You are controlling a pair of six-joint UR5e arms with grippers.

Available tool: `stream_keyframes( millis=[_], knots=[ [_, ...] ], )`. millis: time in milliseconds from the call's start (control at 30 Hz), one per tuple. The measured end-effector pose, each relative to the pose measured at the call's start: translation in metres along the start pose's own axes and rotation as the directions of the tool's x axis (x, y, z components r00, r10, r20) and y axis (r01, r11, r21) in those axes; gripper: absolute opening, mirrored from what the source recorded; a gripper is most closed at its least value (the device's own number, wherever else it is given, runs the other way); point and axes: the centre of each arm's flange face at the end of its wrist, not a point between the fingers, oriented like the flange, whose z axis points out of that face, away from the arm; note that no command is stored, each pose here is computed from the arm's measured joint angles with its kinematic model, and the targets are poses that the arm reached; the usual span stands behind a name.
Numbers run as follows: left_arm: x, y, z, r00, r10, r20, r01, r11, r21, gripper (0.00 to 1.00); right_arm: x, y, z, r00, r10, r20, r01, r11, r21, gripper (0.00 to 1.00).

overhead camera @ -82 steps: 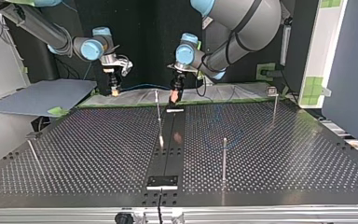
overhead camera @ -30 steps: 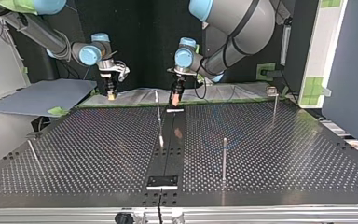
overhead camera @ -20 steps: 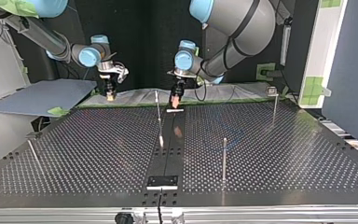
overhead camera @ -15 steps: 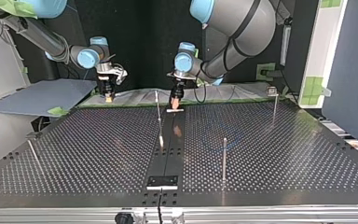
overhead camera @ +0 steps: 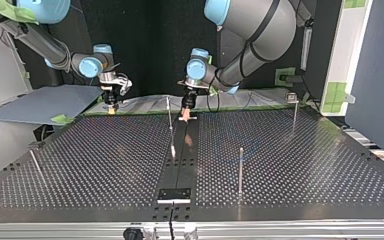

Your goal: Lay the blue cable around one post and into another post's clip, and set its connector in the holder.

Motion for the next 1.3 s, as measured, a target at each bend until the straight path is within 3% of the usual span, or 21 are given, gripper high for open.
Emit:
stream_keyframes(
  millis=[267, 567, 600, 633, 667, 700, 733, 800, 833, 867, 1033, 1167, 1300],
  knots=[
    [-0.004, 0.003, 0.005, 0.9997, 0.015, 0.020, -0.015, 0.9998, -0.015, 0.00, -0.016, 0.003, 0.003, 0.9988, -0.035, 0.035, 0.035, 0.9993, -0.009, 0.01],
    [-0.004, 0.007, 0.006, 0.9991, 0.043, -0.008, -0.043, 0.9987, -0.029, 0.03, -0.016, 0.008, 0.005, 0.9983, -0.038, 0.044, 0.039, 0.9991, -0.017, 0.01],
    [-0.004, 0.007, 0.005, 0.9988, 0.047, -0.014, -0.047, 0.9984, -0.030, 0.20, -0.016, 0.008, 0.005, 0.9983, -0.038, 0.045, 0.039, 0.9991, -0.017, 0.01],
    [-0.003, 0.007, 0.004, 0.9985, 0.050, -0.022, -0.051, 0.9982, -0.031, 0.20, -0.016, 0.009, 0.005, 0.9982, -0.038, 0.046, 0.039, 0.9991, -0.017, 0.01],
    [-0.003, 0.008, 0.003, 0.9980, 0.055, -0.031, -0.056, 0.9979, -0.033, 0.31, -0.016, 0.009, 0.005, 0.9982, -0.038, 0.046, 0.039, 0.9991, -0.018, 0.01],
    [-0.002, 0.008, 0.003, 0.9975, 0.059, -0.039, -0.061, 0.9975, -0.036, 0.51, -0.016, 0.009, 0.005, 0.9982, -0.038, 0.047, 0.039, 0.9991, -0.018, 0.01],
    [-0.001, 0.009, 0.002, 0.9968, 0.065, -0.048, -0.066, 0.9971, -0.038, 0.51, -0.017, 0.009, 0.004, 0.9981, -0.037, 0.048, 0.038, 0.9991, -0.019, 0.01],
    [0.000, 0.009, -0.001, 0.9946, 0.080, -0.066, -0.083, 0.9957, -0.042, 0.79, -0.017, 0.010, 0.004, 0.9981, -0.037, 0.049, 0.038, 0.9991, -0.019, 0.01],
    [0.001, 0.009, -0.002, 0.9932, 0.089, -0.075, -0.092, 0.9949, -0.042, 0.79, -0.017, 0.010, 0.004, 0.9981, -0.037, 0.049, 0.038, 0.9991, -0.019, 0.01],
    [0.002, 0.008, -0.003, 0.9911, 0.101, -0.087, -0.105, 0.9936, -0.043, 1.00, -0.017, 0.010, 0.004, 0.9981, -0.037, 0.049, 0.038, 0.9991, -0.019, 0.01],
    [0.009, 0.005, -0.015, 0.9763, 0.161, -0.145, -0.168, 0.9851, -0.037, 1.00, -0.017, 0.010, 0.004, 0.9981, -0.035, 0.051, 0.036, 0.9992, -0.019, 0.01],
    [0.020, 0.004, -0.031, 0.9523, 0.218, -0.214, -0.224, 0.9746, -0.004, 1.00, -0.017, 0.010, 0.004, 0.9979, -0.035, 0.055, 0.036, 0.9992, -0.019, 0.01],
    [0.019, 0.002, -0.042, 0.9377, 0.258, -0.233, -0.256, 0.9659, 0.037, 1.00, -0.017, 0.010, 0.004, 0.9978, -0.034, 0.057, 0.035, 0.9992, -0.019, 0.01]
  ],
)
